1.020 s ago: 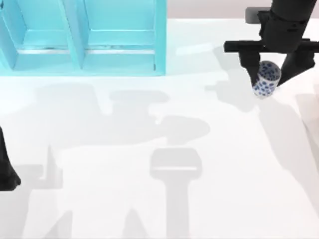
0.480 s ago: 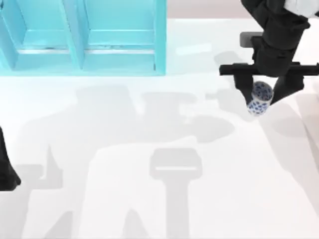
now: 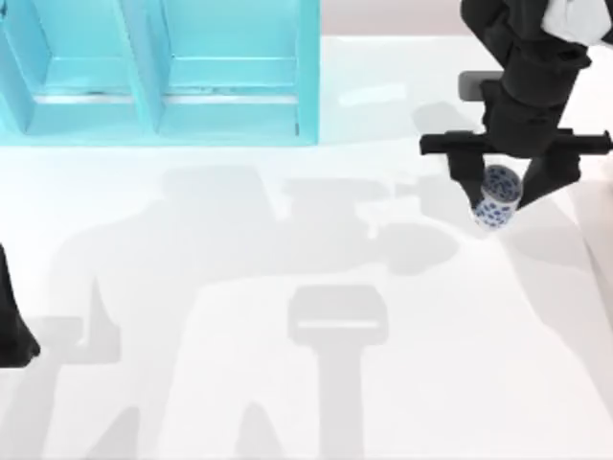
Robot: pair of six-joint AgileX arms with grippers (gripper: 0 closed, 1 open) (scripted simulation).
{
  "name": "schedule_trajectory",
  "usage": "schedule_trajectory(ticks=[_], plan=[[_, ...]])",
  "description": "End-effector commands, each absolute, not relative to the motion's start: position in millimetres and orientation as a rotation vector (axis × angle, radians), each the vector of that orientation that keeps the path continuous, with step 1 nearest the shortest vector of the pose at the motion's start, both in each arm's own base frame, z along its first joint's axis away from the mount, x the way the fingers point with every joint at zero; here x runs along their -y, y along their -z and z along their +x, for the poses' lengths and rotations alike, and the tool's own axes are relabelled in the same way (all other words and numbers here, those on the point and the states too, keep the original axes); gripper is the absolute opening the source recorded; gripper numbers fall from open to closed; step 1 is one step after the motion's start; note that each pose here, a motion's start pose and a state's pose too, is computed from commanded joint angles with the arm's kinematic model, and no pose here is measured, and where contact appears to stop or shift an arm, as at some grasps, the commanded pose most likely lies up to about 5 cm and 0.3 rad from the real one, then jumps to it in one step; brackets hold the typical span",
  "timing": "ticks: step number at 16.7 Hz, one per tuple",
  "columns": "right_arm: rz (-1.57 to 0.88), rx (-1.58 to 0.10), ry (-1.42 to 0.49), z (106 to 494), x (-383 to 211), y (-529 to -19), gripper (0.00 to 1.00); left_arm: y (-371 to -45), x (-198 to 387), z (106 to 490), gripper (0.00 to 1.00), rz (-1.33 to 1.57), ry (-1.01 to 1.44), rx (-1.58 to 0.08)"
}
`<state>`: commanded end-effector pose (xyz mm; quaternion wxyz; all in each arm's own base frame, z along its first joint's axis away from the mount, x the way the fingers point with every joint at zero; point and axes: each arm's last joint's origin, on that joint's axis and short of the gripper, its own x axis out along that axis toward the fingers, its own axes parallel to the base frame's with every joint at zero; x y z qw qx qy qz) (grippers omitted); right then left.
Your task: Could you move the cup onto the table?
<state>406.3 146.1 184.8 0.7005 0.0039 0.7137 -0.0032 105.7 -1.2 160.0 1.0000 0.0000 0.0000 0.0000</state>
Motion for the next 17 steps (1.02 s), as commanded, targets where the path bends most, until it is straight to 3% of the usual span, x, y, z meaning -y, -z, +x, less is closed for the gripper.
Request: schedule_trajectory(ticks=[11, 17], plan=[[0.009, -1.589, 0.007, 406.3, -146.1, -184.8, 0.98, -160.0, 1.2, 105.7, 1.0, 0.0, 0.0, 0.0], [0.009, -1.589, 0.007, 406.3, -146.1, -184.8, 1.0, -160.0, 1.2, 105.7, 1.0, 0.0, 0.0, 0.0]])
